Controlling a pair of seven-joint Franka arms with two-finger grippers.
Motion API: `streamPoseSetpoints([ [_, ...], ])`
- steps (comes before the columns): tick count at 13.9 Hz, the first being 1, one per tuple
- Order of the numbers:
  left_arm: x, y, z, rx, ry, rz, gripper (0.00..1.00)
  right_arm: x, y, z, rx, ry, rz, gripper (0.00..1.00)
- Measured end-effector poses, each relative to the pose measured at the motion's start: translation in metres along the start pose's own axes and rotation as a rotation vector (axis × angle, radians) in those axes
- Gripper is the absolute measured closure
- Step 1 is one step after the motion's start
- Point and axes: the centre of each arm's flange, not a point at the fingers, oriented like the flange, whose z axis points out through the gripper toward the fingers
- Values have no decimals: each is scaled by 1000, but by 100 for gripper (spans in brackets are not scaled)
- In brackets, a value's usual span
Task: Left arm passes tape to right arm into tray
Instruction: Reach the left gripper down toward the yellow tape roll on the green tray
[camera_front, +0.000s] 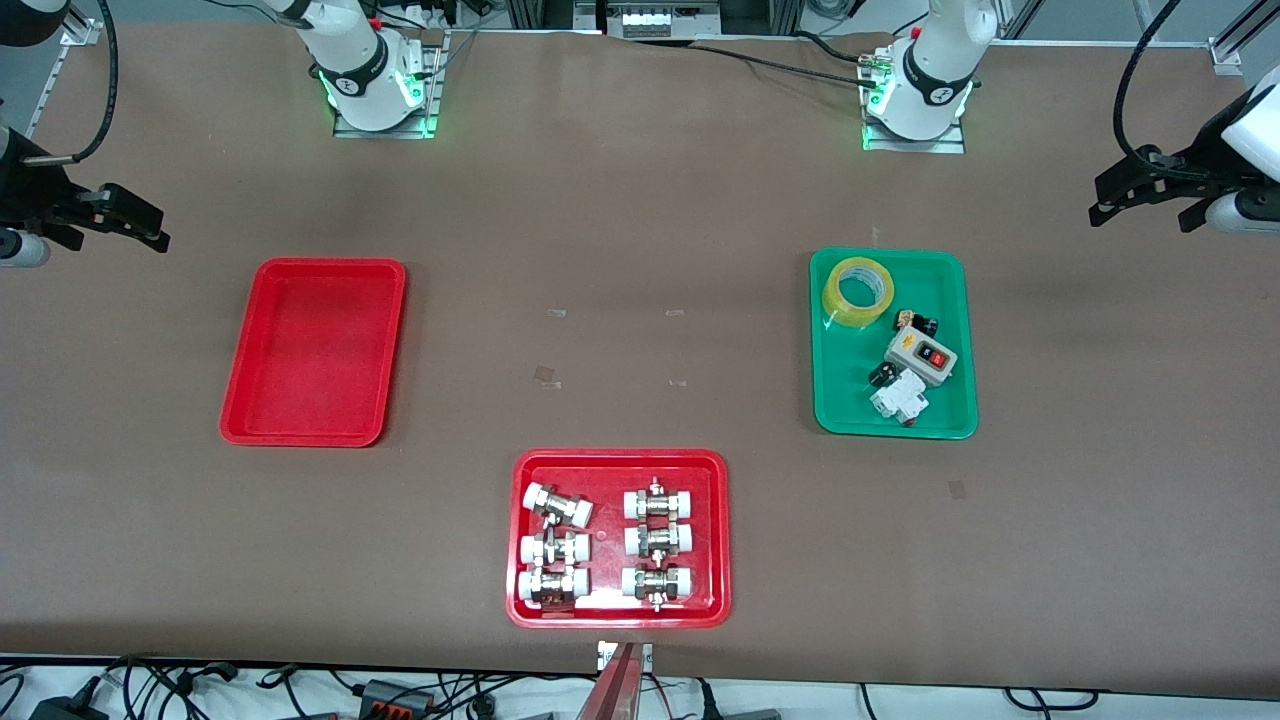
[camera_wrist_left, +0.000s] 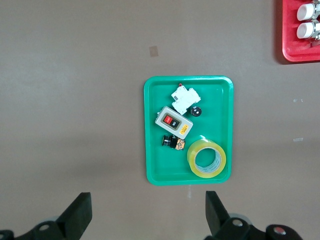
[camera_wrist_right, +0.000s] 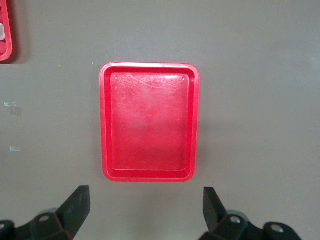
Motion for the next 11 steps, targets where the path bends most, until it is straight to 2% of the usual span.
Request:
streamPoseSetpoints([
  [6, 0, 0, 5, -1, -14, 0, 0, 0, 0, -1, 0, 1, -1, 0],
  [9, -1, 5, 46, -7, -96, 8, 0, 0, -1, -1, 0, 1, -1, 0],
  [11, 1, 11, 90, -31, -127, 12, 0, 0, -1, -1, 0, 2, -1, 0],
])
